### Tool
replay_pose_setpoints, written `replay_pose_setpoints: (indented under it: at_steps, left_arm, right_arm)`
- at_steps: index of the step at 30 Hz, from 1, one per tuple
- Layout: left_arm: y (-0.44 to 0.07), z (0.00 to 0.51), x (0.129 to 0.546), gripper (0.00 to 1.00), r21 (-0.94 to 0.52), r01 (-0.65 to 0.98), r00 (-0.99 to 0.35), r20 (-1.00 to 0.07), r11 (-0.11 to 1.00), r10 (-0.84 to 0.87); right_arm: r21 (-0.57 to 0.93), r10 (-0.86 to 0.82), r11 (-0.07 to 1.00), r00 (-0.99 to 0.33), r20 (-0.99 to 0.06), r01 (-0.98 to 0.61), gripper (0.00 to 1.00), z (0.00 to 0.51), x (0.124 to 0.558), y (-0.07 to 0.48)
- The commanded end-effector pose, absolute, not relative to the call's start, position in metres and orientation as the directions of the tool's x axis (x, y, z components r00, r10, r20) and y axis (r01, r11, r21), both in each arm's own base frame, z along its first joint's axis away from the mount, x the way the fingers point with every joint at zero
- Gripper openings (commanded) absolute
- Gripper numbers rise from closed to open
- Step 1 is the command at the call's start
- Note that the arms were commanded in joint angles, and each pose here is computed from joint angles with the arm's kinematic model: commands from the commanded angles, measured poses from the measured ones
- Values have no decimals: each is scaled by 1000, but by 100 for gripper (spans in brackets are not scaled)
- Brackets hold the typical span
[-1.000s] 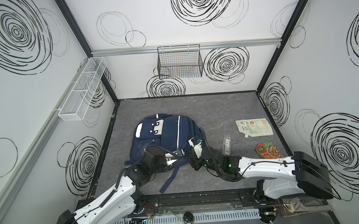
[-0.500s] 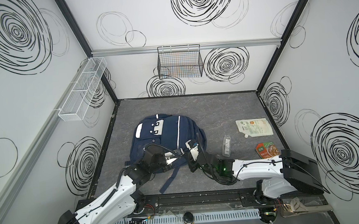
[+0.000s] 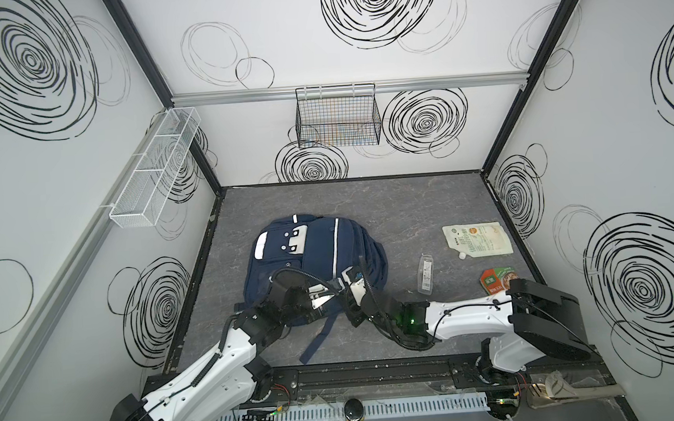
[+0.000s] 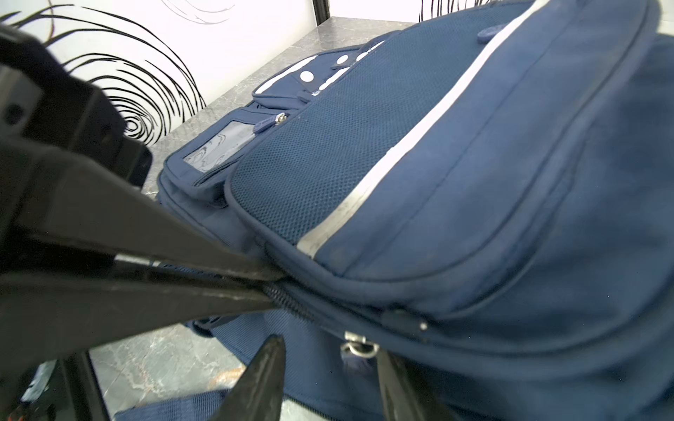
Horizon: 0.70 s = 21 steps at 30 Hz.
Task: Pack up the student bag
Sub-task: 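Pull the zipper pull along the bag's side with the right gripper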
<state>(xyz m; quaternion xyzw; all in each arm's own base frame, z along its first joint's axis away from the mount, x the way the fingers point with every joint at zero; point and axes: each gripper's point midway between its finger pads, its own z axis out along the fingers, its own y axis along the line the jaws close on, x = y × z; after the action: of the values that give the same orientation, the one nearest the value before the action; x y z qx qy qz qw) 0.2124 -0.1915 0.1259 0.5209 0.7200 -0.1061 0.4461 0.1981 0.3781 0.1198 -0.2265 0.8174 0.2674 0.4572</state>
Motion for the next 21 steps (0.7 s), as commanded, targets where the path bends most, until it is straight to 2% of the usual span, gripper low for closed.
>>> replay_pose_setpoints:
  at_steps: [1, 5, 9, 12, 21]
  left_arm:
    - [-207, 167, 222, 0, 333, 827, 28, -829, 453, 558]
    - [-207, 169, 223, 0, 335, 824, 31, -832, 456, 554]
    - [-207, 169, 223, 0, 336, 822, 29, -831, 459, 556]
    - [-206, 169, 224, 0, 339, 819, 30, -830, 462, 557]
    - [-201, 167, 228, 0, 350, 803, 15, -821, 483, 571]
  right_arm:
    - [228, -131, 776, -504, -854, -588, 44, 113, 200, 382]
    - [219, -135, 789, -510, -850, -574, 40, 109, 203, 379]
    - [235, -140, 773, -520, -842, -589, 27, 110, 200, 380]
    - [248, -149, 757, -529, -835, -605, 14, 110, 196, 379]
    - [309, -136, 722, -564, -814, -620, 4, 118, 184, 365]
